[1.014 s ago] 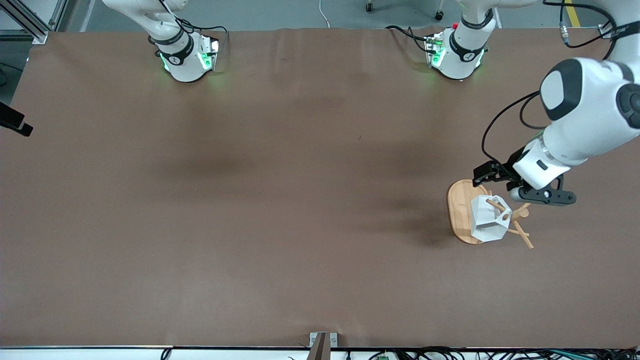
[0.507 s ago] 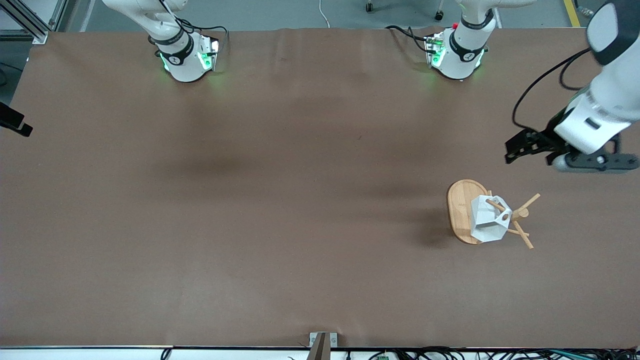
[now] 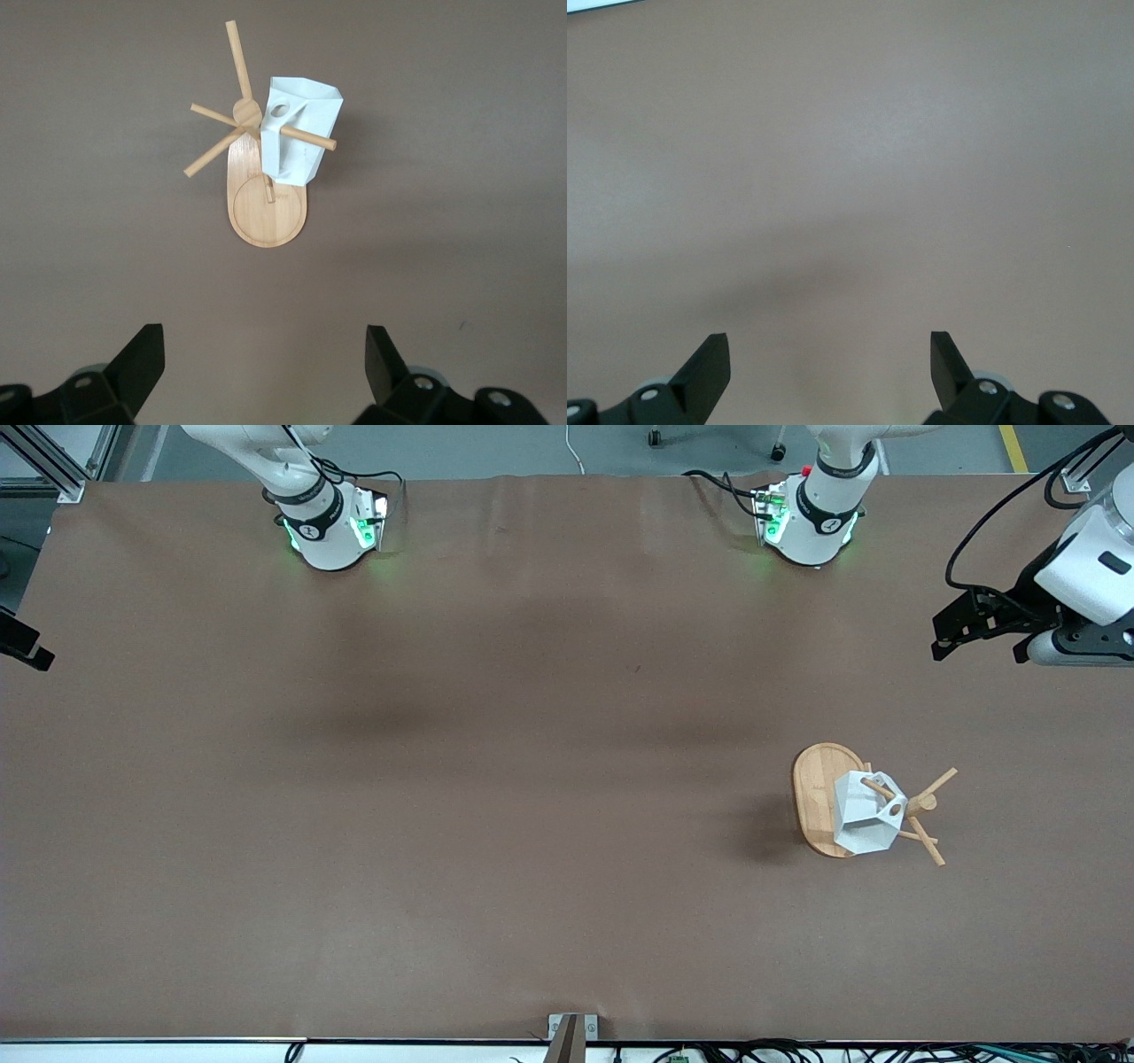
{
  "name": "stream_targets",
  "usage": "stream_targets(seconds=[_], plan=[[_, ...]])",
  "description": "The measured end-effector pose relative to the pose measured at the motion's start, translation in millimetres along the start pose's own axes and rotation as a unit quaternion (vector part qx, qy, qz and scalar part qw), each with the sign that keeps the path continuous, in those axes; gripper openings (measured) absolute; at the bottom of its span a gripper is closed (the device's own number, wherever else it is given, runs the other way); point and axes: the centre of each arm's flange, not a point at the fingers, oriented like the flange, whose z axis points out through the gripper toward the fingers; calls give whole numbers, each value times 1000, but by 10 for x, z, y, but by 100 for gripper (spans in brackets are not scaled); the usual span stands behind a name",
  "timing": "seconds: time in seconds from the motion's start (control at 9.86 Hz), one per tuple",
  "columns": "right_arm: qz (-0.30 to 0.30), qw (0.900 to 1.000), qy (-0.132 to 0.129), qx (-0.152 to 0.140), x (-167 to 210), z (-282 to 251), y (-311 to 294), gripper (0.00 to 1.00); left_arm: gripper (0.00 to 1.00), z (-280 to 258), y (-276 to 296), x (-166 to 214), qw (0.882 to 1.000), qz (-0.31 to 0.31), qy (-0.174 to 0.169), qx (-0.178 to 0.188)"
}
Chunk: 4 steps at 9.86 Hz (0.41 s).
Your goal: Hang cup on rack
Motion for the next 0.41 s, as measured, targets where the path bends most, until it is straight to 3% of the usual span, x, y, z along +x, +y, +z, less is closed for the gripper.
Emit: stream_targets(seconds=[0.41], plan=[[0,1000,0,0,-1,1,0,100,100,-148,-7,-147,1000,-5,-2,5]])
